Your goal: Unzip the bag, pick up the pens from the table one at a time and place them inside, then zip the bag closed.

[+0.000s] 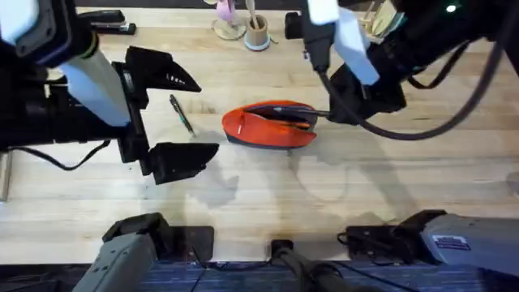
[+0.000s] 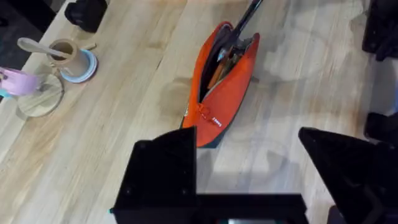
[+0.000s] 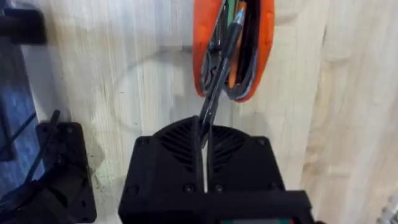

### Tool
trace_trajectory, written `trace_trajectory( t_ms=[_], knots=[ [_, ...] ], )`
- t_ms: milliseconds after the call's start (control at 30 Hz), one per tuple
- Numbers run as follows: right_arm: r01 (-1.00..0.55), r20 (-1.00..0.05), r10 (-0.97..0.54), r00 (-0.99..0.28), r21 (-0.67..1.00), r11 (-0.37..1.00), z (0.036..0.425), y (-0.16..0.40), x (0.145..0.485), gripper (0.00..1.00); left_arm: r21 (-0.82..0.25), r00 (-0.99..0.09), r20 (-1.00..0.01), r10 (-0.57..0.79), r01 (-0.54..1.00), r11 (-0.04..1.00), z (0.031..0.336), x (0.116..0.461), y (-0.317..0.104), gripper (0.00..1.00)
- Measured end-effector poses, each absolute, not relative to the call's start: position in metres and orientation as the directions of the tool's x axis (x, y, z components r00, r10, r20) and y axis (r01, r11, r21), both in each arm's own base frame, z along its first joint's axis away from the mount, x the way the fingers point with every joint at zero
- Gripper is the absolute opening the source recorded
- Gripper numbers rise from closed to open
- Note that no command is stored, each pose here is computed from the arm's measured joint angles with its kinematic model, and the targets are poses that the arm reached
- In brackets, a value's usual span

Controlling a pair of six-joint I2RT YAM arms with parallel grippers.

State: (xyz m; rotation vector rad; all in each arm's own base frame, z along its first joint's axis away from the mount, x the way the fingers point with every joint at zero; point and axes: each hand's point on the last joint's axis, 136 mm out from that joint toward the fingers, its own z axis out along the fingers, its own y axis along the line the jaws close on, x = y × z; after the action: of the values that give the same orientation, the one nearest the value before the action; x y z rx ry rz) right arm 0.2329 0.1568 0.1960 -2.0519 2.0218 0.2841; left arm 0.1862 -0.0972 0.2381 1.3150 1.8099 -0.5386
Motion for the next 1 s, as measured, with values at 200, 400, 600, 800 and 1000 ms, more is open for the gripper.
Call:
trace_trajectory(
  t_ms=[200,400,600,800,1000],
  knots=[
    [-0.999,-0.285,-0.958,0.038,0.017,-0.044,0.174,0.170,0.238,0.031,0.119,-0.123,-0.809,0.575,0.924,0.364,0.238,0.186,-0.097,0.993],
    [-0.997,-0.283,-0.957,0.063,0.020,-0.071,0.142,0.193,0.263,0.031,0.119,-0.123,-0.809,0.575,0.924,0.364,0.238,0.186,-0.097,0.993],
    [-0.995,-0.292,-0.952,0.093,0.001,-0.098,0.125,0.211,0.275,0.031,0.119,-0.122,-0.809,0.575,0.924,0.364,0.238,0.186,-0.097,0.993],
    [-0.994,-0.310,-0.944,0.111,-0.027,-0.108,0.116,0.228,0.284,0.031,0.119,-0.123,-0.809,0.575,0.924,0.364,0.238,0.186,-0.097,0.992],
    [-0.994,-0.315,-0.943,0.108,-0.033,-0.102,0.110,0.234,0.290,0.170,0.119,-0.123,-0.809,0.575,0.924,0.364,0.238,0.186,-0.097,0.994]
  ],
)
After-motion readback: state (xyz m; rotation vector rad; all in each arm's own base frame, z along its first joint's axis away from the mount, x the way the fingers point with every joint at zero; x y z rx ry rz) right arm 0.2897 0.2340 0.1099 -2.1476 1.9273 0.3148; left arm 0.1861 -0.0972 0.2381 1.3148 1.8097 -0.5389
